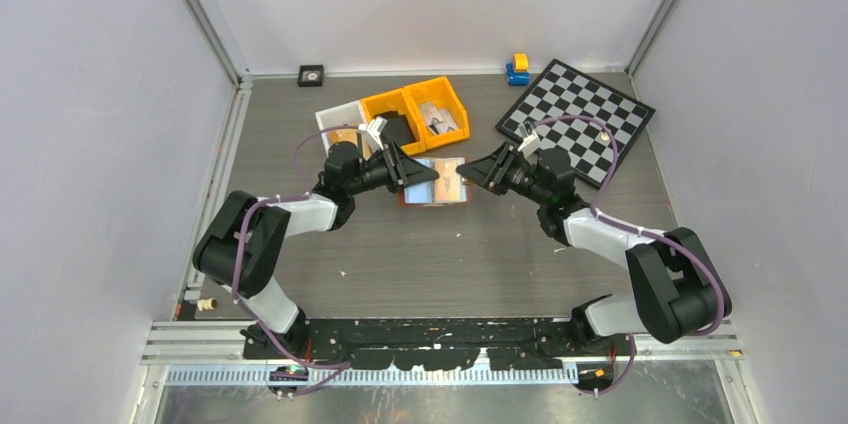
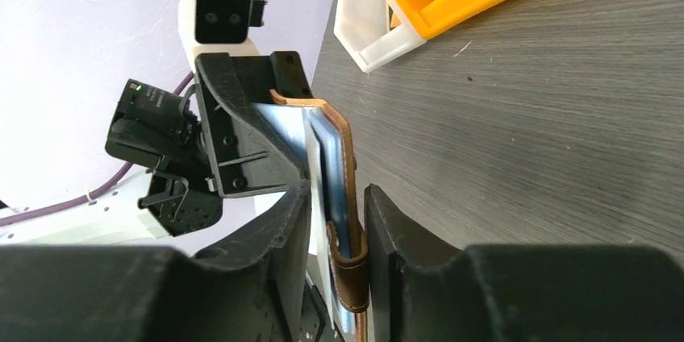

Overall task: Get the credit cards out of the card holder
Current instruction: Remove the credit card from the card holder.

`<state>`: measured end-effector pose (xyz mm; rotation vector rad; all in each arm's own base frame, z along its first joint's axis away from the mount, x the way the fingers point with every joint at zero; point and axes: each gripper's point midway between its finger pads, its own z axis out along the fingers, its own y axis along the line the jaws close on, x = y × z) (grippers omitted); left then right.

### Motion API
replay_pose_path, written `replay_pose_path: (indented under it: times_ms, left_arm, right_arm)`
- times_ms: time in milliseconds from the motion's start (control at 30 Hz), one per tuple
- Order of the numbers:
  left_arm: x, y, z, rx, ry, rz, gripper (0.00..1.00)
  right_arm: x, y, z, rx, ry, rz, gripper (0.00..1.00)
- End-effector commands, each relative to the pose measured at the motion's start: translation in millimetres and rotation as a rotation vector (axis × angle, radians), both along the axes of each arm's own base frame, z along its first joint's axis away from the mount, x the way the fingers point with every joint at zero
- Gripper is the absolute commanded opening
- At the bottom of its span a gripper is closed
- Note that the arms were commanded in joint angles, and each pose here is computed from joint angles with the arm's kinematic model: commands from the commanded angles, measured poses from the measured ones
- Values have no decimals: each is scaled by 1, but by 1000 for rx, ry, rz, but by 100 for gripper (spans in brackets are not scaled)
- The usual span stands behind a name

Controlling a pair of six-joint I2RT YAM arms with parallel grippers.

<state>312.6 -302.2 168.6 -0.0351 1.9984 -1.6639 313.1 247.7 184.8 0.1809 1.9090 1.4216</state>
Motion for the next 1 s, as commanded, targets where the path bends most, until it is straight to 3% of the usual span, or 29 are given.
replay_pose_path:
  times_ms: [0, 167, 233, 367, 467, 600, 867, 967]
  left_arm:
    - [0, 3, 24, -13, -92, 7, 0]
    - [-1, 3, 25, -19, -90, 3, 0]
    - [-1, 2, 25, -24, -90, 0, 0]
    - [-1, 1, 26, -31, -88, -7, 3]
    - [-1, 2, 26, -26, -80, -1, 37]
    - [-1, 5, 20, 5, -64, 13, 53]
    - [1, 3, 14, 15, -44, -1, 52]
    - [0, -1, 13, 0, -32, -20, 45]
  right_arm:
    - [4, 3, 24, 20, -74, 3, 35]
    - [4, 13, 16, 24, -45, 45, 46]
    - [3, 17, 13, 21, -37, 59, 45]
    - [4, 21, 9, 21, -20, 71, 16]
    - [6, 16, 8, 0, -12, 42, 2]
    - [7, 3, 9, -63, -25, -29, 1]
    - [6, 1, 14, -61, -50, -35, 1]
    - [6, 6, 12, -40, -41, -13, 1]
